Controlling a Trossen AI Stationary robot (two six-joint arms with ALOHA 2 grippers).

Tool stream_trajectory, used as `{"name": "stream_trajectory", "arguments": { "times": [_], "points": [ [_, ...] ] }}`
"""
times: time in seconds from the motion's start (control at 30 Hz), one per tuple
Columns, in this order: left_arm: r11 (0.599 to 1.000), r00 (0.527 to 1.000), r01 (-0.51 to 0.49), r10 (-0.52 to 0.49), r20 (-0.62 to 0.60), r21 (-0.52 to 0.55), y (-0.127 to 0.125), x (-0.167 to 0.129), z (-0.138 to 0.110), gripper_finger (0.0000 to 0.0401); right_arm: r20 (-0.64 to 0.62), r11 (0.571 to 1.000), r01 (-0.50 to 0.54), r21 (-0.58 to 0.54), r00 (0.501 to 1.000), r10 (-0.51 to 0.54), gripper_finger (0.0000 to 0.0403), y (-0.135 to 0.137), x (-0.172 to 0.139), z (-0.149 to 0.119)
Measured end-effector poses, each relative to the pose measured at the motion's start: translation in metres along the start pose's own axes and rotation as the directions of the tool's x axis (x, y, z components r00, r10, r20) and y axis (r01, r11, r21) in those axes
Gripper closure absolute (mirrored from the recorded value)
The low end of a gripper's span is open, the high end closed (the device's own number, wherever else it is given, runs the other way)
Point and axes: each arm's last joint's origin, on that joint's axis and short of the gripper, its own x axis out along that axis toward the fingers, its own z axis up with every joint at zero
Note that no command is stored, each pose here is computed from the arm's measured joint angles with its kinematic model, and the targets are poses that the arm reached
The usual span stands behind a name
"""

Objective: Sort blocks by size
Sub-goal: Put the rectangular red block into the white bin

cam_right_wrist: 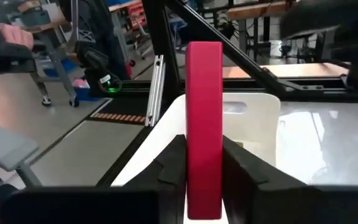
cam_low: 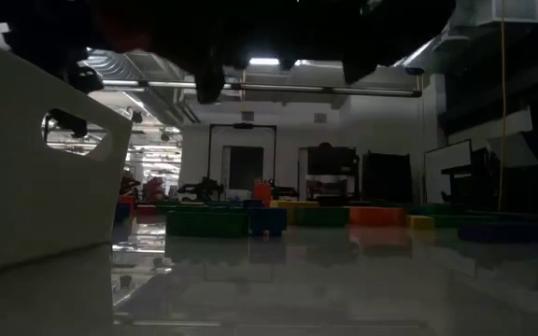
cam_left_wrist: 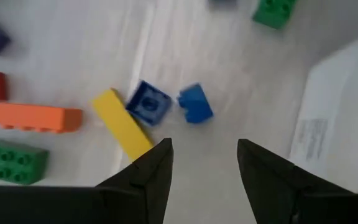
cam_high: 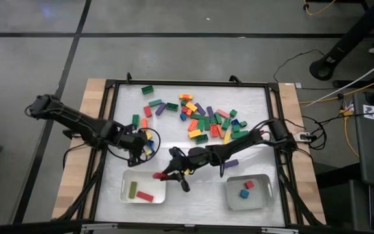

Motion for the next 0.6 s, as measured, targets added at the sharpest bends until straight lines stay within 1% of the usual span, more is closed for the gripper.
{"name": "stream_trajectory", "arguments": {
  "times": [0.23,0.37,0.6],
  "points": [
    [0.999,1.000,-0.021,0.022,0.012,-0.048,0.009,0.000,0.004,0.0235,-0.019,1.000,0.006,0.020,1.000,-0.006,0.0325,-0.006,0.007,-0.024],
    [0.997,0.999,-0.029,0.029,0.012,-0.066,0.012,0.001,0.006,0.0235,-0.018,0.999,0.048,0.019,0.999,-0.048,0.0324,-0.008,0.008,-0.026],
    [0.996,0.999,-0.035,0.037,0.013,-0.085,0.016,0.001,0.007,0.0235,-0.008,0.998,0.052,0.018,0.999,-0.052,0.0323,-0.008,0.008,-0.025]
  ]
}}
